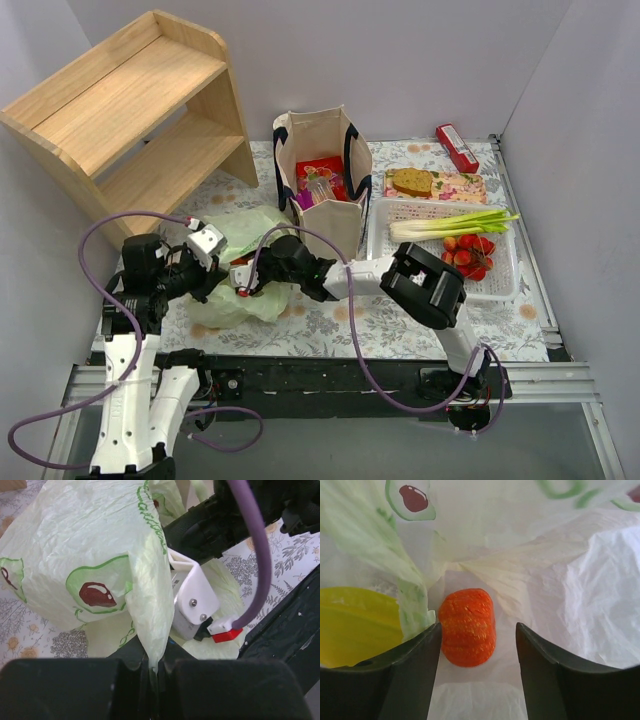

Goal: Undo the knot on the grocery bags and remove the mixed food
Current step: Pick up the fake fruit from the takeout bag.

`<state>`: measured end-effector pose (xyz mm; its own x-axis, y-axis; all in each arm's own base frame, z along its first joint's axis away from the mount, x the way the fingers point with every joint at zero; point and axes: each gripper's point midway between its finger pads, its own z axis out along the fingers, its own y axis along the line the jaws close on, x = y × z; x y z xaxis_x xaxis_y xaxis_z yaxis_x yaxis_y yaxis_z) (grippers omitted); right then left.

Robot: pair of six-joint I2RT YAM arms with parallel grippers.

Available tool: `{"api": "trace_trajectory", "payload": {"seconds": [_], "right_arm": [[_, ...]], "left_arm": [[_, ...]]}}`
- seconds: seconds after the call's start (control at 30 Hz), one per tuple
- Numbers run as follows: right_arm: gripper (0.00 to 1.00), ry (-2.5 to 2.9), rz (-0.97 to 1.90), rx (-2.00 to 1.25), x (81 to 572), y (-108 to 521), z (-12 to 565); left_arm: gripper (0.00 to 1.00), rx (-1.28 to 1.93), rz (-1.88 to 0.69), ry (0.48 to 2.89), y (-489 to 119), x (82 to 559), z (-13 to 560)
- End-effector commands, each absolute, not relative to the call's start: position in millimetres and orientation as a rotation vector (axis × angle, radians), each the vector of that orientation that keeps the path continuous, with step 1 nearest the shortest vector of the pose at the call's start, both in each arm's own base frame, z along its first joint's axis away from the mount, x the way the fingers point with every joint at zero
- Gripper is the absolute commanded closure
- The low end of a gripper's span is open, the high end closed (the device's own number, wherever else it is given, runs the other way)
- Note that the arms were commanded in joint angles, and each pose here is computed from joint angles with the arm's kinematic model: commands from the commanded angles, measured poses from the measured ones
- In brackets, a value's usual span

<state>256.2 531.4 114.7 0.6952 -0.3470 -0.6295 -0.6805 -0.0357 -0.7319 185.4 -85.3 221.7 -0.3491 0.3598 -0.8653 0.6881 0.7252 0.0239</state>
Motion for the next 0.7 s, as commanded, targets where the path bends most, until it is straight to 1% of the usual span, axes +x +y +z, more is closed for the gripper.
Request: {"api": "trace_trajectory", "payload": {"seconds": [0.0,0.13,0.17,0.2,0.27,0.3,0.37,0.4,0.43,0.47,0.5,0.53,0.57,0.6,0.63,0.67], "right_arm": [[0.32,0.813,0.303,-1.587,278.3,551.2,124.0],[0.32,0.833,0.376,-1.613,288.6,568.4,113.0],[0.32,0.845,0.38,-1.637,290.4,573.3,96.7],[0.34,0.824,0.375,-1.614,297.3,583.8,109.9],[0.4,0.828,0.389,-1.638,300.2,590.0,95.6],[0.51,0.815,0.391,-1.626,305.8,593.6,104.0],[0.65,0.819,0.418,-1.658,303.8,593.2,99.3],[0.78,0.816,0.42,-1.662,305.2,592.0,101.9],[0.83,0.824,0.425,-1.678,302.4,587.1,96.9],[0.88,0.8,0.432,-1.674,299.2,583.2,110.3],[0.96,0.783,0.435,-1.665,296.6,579.8,117.3],[0.99,0.806,0.442,-1.694,289.7,565.6,100.6],[0.99,0.772,0.443,-1.665,284.3,560.8,125.5],[0.99,0.764,0.442,-1.66,280.2,554.2,130.4],[0.99,0.789,0.453,-1.682,273.0,541.3,119.3],[0.99,0.77,0.457,-1.657,267.5,533.8,142.6]], "left_arm": [[1.0,0.88,-0.504,1.911,-97.0,182.5,235.7],[1.0,0.918,-0.521,1.899,-99.5,183.2,235.6],[1.0,0.921,-0.518,1.898,-99.2,183.9,235.4],[1.0,0.929,-0.509,1.895,-98.5,184.5,235.3],[1.0,0.93,-0.499,1.901,-97.0,185.0,234.6],[1.0,0.932,-0.495,1.906,-96.2,185.1,233.0],[1.0,0.935,-0.476,1.91,-94.0,186.1,232.4],[1.0,0.934,-0.468,1.911,-93.1,187.0,231.8],[1.0,0.927,-0.464,1.913,-92.5,187.6,231.8],[1.0,0.917,-0.45,1.922,-90.4,188.9,230.6],[1.0,0.906,-0.439,1.914,-89.8,191.5,231.4],[1.0,0.876,-0.435,1.925,-88.3,193.6,231.7],[1.0,0.859,-0.414,1.922,-86.1,197.2,233.0],[1.0,0.846,-0.403,1.921,-84.7,198.9,234.0],[1.0,0.834,-0.394,1.923,-83.6,199.7,233.6],[1.0,0.808,-0.376,1.923,-81.0,203.5,235.3]]}}
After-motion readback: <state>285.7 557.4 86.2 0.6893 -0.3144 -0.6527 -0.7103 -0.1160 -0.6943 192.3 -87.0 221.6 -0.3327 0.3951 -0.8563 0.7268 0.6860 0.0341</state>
